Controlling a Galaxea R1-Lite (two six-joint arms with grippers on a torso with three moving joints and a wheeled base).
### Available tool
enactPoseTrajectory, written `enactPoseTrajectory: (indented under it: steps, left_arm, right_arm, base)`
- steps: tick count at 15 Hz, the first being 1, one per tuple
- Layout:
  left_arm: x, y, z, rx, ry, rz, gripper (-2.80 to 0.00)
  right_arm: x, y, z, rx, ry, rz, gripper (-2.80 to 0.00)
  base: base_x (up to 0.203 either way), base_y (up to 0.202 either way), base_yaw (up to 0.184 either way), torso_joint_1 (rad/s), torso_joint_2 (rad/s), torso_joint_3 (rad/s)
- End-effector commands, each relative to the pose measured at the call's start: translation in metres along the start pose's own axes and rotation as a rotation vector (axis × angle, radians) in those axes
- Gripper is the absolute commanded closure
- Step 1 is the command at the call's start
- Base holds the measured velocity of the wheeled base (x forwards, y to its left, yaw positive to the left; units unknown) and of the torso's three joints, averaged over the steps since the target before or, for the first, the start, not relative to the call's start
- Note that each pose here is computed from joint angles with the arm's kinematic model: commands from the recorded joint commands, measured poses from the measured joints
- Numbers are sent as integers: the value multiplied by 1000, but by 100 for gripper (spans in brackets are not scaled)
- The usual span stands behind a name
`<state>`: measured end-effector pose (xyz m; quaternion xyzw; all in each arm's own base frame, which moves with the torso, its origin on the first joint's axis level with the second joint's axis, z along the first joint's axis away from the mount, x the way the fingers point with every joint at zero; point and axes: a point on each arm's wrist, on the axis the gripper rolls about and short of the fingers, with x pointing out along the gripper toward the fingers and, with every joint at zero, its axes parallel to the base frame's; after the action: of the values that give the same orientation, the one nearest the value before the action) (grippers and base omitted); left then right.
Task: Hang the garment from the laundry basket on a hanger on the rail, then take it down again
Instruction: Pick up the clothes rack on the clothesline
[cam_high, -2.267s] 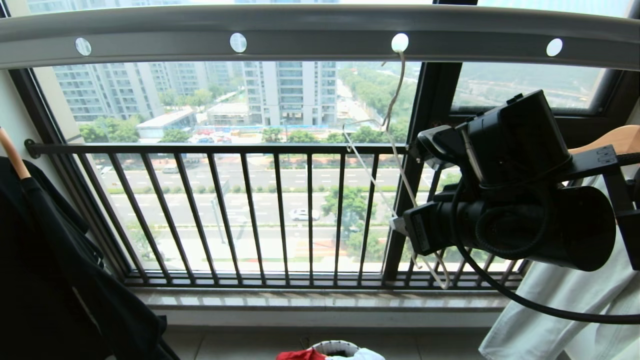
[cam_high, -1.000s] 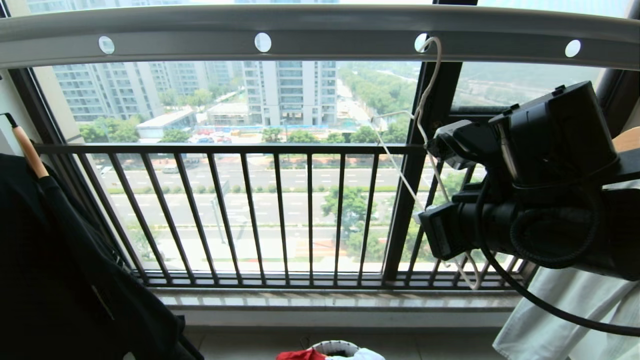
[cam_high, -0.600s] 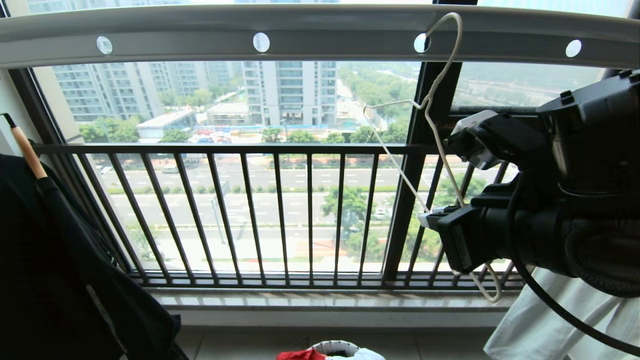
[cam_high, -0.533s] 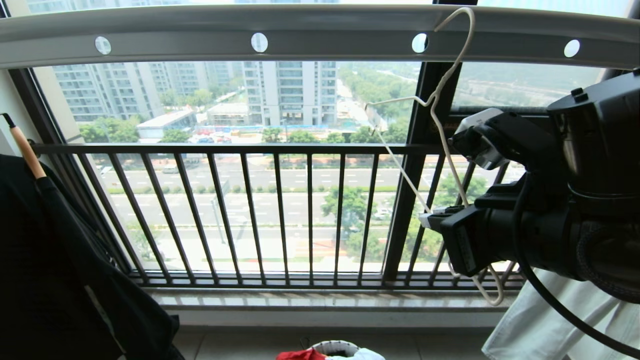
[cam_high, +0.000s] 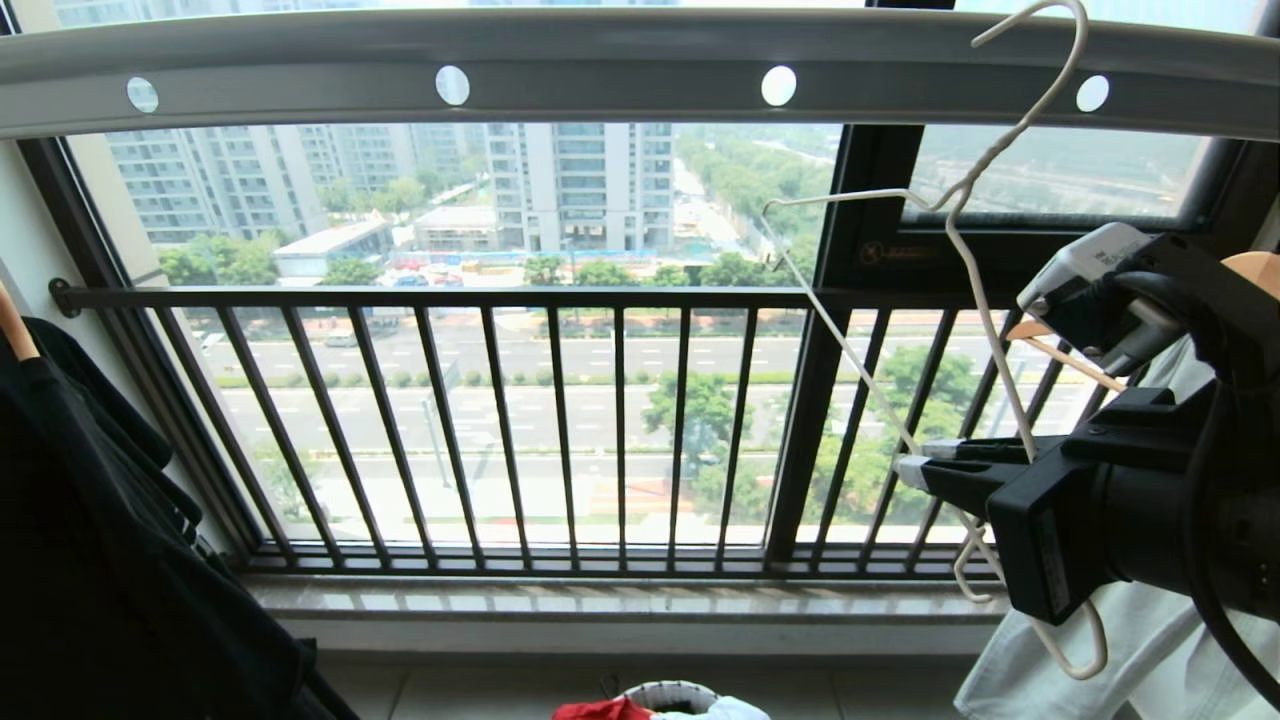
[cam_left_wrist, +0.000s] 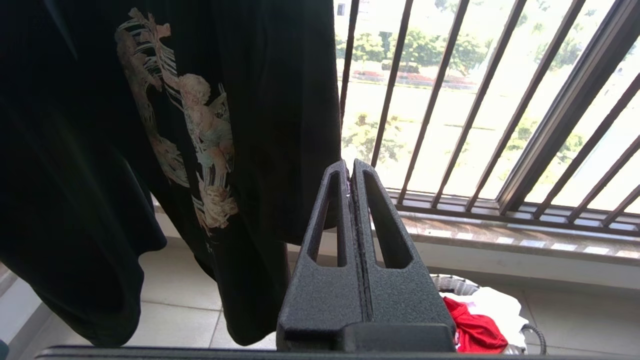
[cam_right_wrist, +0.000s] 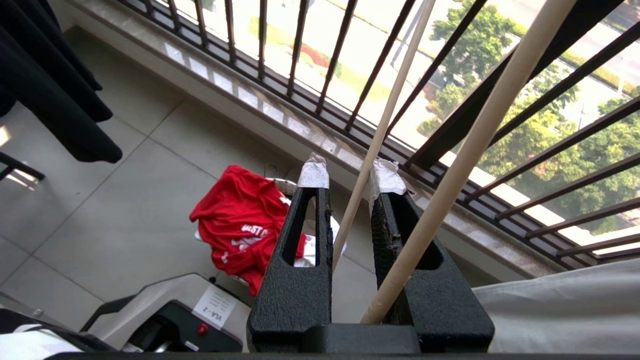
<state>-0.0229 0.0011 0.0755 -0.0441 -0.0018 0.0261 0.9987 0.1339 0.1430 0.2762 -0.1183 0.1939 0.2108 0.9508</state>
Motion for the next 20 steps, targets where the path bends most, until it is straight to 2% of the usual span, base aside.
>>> enactPoseTrajectory:
  steps: [1, 2, 5, 9, 11, 13, 16, 20]
  left_arm:
    - [0, 0, 0, -1, 0, 2, 0]
    - [0, 0, 0, -1, 0, 1, 0]
    - [0, 0, 0, -1, 1, 0, 0]
    - [0, 0, 0, -1, 1, 2, 0]
    - [0, 0, 0, -1, 1, 1, 0]
    - [0, 0, 0, -1, 1, 2, 0]
    - [0, 0, 0, -1, 0, 3, 0]
    - [0, 0, 0, -1, 0, 2, 0]
  right_arm:
    - [-30, -11, -12, 0, -51, 23, 0]
    - [-39, -15, -20, -7, -58, 52, 0]
    - [-60, -22, -53, -26, -59, 220, 0]
    - [-65, -22, -86, -47, -8, 408, 0]
    - [-58, -18, -97, -56, 42, 445, 0]
    - [-50, -15, -101, -53, 47, 452, 0]
    - [-41, -8, -105, -57, 39, 564, 0]
    - [-10, 6, -102, -139, 72, 585, 0]
  base:
    - [0, 0, 0, 0, 0, 0]
    - [0, 0, 0, 0, 0, 0]
    - [0, 0, 0, 0, 0, 0]
    - [0, 0, 0, 0, 0, 0]
    - [0, 0, 0, 0, 0, 0]
    - [0, 0, 0, 0, 0, 0]
    - [0, 0, 0, 0, 0, 0]
    - [0, 0, 0, 0, 0, 0]
